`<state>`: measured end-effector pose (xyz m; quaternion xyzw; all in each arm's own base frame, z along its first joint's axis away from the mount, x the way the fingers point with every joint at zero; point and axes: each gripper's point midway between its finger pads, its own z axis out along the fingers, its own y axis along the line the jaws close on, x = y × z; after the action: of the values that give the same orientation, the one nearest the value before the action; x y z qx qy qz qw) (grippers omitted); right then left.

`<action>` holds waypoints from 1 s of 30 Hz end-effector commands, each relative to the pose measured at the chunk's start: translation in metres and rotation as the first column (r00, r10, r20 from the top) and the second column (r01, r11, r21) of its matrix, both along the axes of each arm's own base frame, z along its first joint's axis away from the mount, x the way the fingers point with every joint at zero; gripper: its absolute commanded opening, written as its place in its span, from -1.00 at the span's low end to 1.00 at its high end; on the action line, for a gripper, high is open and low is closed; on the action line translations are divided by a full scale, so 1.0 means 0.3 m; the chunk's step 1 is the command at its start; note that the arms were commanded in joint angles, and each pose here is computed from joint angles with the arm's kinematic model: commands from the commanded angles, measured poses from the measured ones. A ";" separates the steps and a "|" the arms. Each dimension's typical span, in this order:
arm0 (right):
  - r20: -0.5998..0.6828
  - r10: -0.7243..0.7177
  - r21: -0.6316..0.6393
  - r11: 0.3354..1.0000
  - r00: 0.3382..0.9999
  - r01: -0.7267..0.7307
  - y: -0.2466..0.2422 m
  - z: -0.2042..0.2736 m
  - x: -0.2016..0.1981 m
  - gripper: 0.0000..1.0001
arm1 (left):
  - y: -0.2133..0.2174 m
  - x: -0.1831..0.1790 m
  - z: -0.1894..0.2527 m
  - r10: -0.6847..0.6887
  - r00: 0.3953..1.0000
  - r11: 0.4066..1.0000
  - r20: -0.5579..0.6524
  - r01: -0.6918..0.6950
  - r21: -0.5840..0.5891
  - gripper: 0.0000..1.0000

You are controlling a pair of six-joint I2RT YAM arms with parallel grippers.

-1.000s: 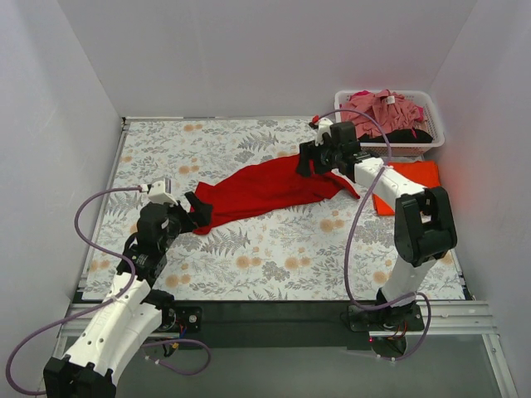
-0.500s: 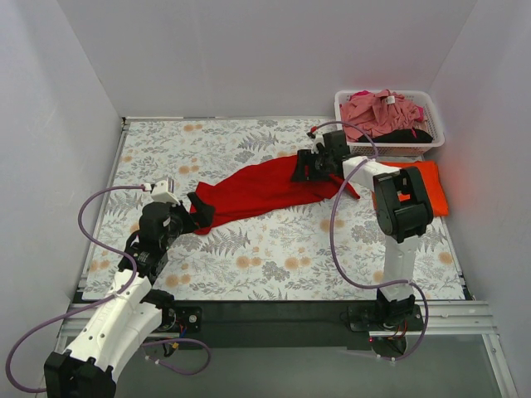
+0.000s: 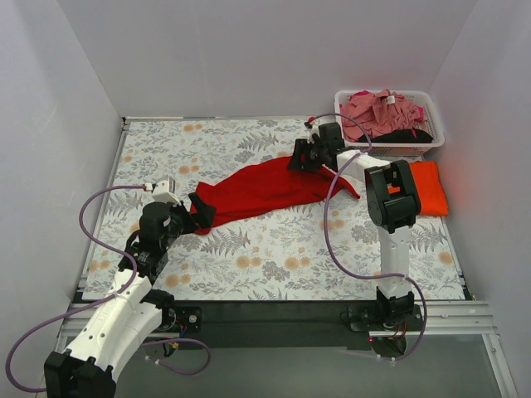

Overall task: Fold and stack the t-shirts
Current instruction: Flatten the tshirt out

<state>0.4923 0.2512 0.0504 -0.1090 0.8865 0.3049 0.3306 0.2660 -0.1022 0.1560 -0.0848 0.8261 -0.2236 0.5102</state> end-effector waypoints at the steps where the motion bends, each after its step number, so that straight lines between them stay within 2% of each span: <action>1: 0.047 -0.005 0.027 1.000 0.999 0.004 0.017 0.038 0.059 0.18 | -0.007 0.008 0.064 -0.017 0.999 1.000 0.046 0.017 -0.002 0.96; 3: 0.049 0.007 0.032 0.999 0.999 -0.009 0.022 0.041 0.059 -0.02 | -0.008 0.007 0.064 -0.019 0.999 1.000 0.046 0.019 -0.002 0.96; 4: 0.051 0.026 0.045 0.999 0.998 -0.028 0.032 0.051 0.051 -0.34 | -0.008 0.006 0.067 -0.019 0.999 1.000 0.050 0.019 -0.002 0.96; 6: 0.060 0.063 0.063 0.996 0.996 -0.066 0.052 0.077 0.033 -0.70 | -0.007 0.007 0.067 -0.020 0.999 1.000 0.050 0.020 0.000 0.96; 7: 0.085 0.081 0.071 0.994 0.993 -0.087 0.061 0.121 0.022 -0.97 | -0.007 0.007 0.068 -0.018 0.998 1.000 0.052 0.018 0.000 0.96; 9: 0.097 0.125 0.072 0.989 0.987 -0.133 0.089 0.148 -0.031 -0.97 | -0.004 0.008 0.067 -0.016 0.999 1.000 0.051 0.016 0.002 0.96; 10: 0.147 0.149 0.073 0.984 0.978 -0.161 0.102 0.225 -0.054 -0.97 | -0.004 0.008 0.069 -0.016 0.998 1.000 0.054 0.016 0.001 0.96; 12: 0.154 0.202 0.071 0.974 0.967 -0.215 0.141 0.251 -0.143 -0.97 | -0.003 0.008 0.066 -0.015 0.999 1.000 0.050 0.015 0.003 0.97; 14: 0.216 0.256 0.069 0.959 0.942 -0.276 0.177 0.357 -0.233 -0.97 | 0.001 0.008 0.070 -0.008 0.999 1.000 0.052 0.008 0.002 0.96; 15: 0.206 0.316 0.059 0.941 0.926 -0.334 0.230 0.346 -0.328 -0.97 | 0.008 0.011 0.077 0.002 0.998 1.000 0.059 -0.002 0.003 0.96; 16: 0.250 0.350 0.053 0.926 0.903 -0.374 0.256 0.416 -0.387 -0.97 | 0.011 0.009 0.083 0.007 0.998 1.000 0.064 -0.007 0.000 0.97; 17: 0.226 0.404 0.025 0.907 0.886 -0.420 0.271 0.406 -0.463 -0.97 | 0.014 0.008 0.088 0.014 0.998 1.000 0.066 -0.014 0.000 0.96; 20: 0.167 0.579 0.000 0.809 0.798 -0.588 0.348 0.384 -0.754 -0.97 | 0.040 0.009 0.099 0.056 0.996 0.998 0.076 -0.056 0.000 0.96; 21: 0.169 0.647 0.009 0.753 0.744 -0.658 0.386 0.404 -0.883 -0.97 | 0.049 0.010 0.102 0.075 0.994 0.997 0.079 -0.075 -0.001 0.96; 23: 0.057 0.731 0.027 0.679 0.680 -0.733 0.357 0.318 -1.075 -0.97 | 0.063 0.007 0.109 0.097 0.992 0.995 0.081 -0.098 -0.001 0.96; 24: 0.030 0.785 0.035 0.617 0.618 -0.786 0.363 0.304 -1.189 -0.97 | 0.072 0.008 0.110 0.112 0.990 0.994 0.082 -0.113 0.002 0.96; 27: -0.062 0.861 0.065 0.508 0.505 -0.859 0.279 0.273 -1.419 -0.97 | 0.098 0.006 0.120 0.156 0.984 0.988 0.091 -0.157 0.001 0.96; 30: -0.113 0.890 0.084 0.451 0.442 -0.888 0.218 0.267 -1.537 -0.97 | 0.105 0.008 0.117 0.166 0.982 0.986 0.090 -0.167 0.002 0.97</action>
<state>0.0669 0.3415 0.1218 -0.5168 0.7284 0.4364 0.1093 0.2657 -0.0808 0.1777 -0.1223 0.8032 -0.1946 0.5496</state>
